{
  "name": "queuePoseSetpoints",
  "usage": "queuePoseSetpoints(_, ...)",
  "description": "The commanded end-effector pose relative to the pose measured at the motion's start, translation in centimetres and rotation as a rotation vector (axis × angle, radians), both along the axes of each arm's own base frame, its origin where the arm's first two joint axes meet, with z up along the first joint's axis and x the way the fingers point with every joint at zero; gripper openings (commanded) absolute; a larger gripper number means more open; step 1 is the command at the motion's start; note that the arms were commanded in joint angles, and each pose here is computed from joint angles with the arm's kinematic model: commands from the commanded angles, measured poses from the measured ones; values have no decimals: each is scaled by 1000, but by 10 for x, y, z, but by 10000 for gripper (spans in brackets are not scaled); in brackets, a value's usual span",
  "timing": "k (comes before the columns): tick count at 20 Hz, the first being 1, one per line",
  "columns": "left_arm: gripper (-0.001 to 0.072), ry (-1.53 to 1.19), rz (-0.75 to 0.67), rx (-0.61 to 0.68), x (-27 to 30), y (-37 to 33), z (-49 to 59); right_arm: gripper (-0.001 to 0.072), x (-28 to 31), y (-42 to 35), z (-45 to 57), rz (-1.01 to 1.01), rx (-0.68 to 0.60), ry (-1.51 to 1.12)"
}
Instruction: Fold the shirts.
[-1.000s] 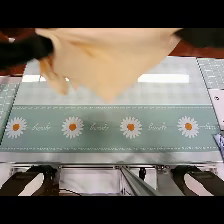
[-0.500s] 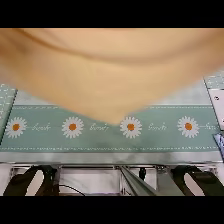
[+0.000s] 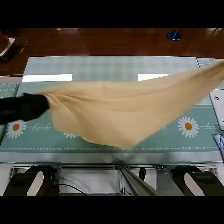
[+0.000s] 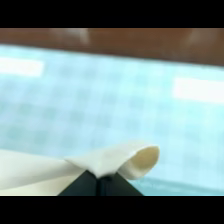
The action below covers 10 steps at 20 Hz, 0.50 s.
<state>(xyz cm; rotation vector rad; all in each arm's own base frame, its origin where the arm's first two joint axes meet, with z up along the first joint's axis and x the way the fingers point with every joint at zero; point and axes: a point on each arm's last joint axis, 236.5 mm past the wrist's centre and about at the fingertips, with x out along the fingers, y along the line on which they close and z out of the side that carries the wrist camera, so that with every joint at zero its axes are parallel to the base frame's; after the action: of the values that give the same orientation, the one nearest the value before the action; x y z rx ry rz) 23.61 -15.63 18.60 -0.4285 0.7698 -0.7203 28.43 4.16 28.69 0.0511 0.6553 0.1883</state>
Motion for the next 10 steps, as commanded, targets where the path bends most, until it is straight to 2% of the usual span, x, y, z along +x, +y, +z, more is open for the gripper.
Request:
queuePoseSetpoints(1,16,176,3,-50,1,-30,-97,20,46,-9,-89,-45,11,181)
queuePoseSetpoints(6,16,306,19,43,26,-75,-190,20,122,-7,-187,-97,99,373)
queuePoseSetpoints(9,17,411,36,90,45,-85,-232,20,147,1,-235,-139,308,483)
queuePoseSetpoints(10,48,439,30,97,50,-88,-239,22,154,2,-244,-161,396,508)
